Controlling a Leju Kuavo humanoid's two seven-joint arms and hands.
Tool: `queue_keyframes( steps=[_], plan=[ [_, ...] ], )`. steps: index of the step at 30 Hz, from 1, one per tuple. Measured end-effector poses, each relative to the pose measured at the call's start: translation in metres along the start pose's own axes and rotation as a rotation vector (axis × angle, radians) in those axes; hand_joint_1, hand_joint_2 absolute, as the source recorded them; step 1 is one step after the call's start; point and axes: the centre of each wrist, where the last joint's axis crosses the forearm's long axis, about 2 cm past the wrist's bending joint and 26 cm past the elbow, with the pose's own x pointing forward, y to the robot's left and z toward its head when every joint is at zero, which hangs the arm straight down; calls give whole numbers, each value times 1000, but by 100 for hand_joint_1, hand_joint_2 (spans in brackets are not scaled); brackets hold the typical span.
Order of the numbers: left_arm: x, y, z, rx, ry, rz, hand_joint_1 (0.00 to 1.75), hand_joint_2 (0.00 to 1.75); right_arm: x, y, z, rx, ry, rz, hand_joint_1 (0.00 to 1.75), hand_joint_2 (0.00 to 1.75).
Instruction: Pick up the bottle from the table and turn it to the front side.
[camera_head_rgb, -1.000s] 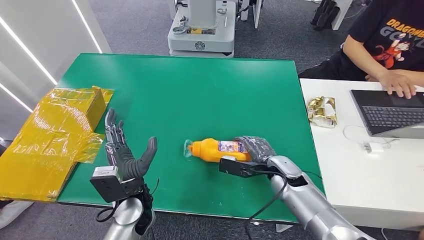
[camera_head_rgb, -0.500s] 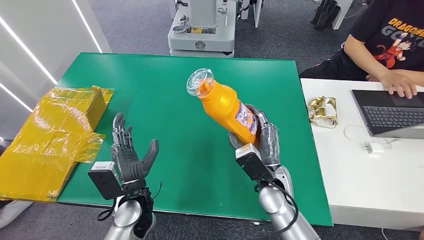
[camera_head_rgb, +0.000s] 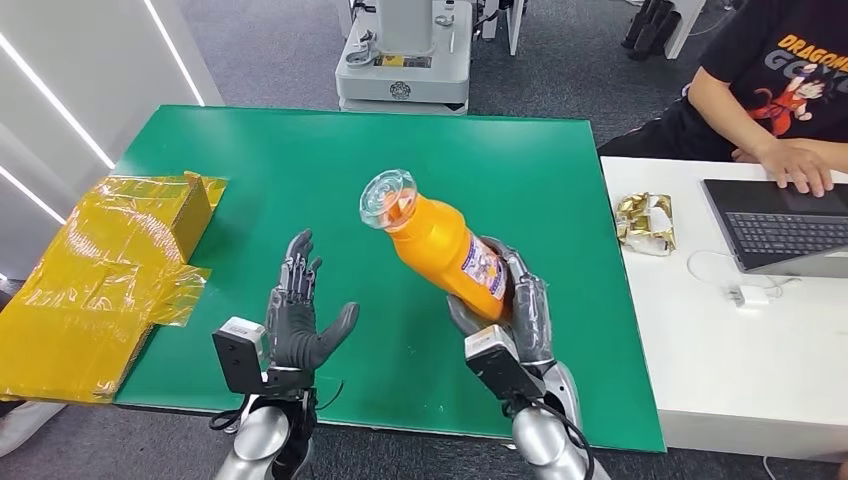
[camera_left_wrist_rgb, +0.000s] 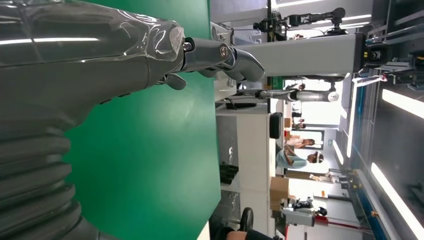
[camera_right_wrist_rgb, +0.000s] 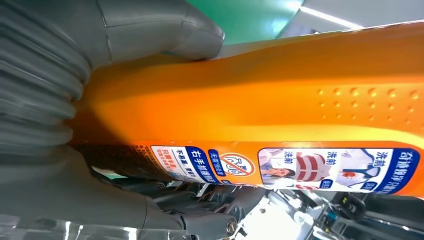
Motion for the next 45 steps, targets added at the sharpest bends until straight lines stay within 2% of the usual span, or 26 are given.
queue_keyframes(
  steps=[7, 11, 16, 28, 39, 45],
  plan=[
    [5, -2, -15, -35, -46, 13, 0, 175, 3, 5, -2, 61, 9, -9, 175, 175],
    [5, -3, -17, -37, -50, 14, 0, 175, 3, 5, -2, 64, 8, -9, 175, 175],
    [9, -8, -35, -54, -76, 28, 0, 175, 11, 13, -18, 230, -14, 2, 175, 175],
    [2, -8, -31, -50, -46, 17, 0, 175, 7, 12, -23, 322, 10, 16, 175, 175],
    [-2, -7, -29, -50, -29, 15, 0, 175, 3, 11, -22, 338, 30, 25, 175, 175],
    [-4, -7, -28, -45, -16, 16, 0, 175, 0, 11, -21, 332, 75, 80, 175, 175]
  ],
)
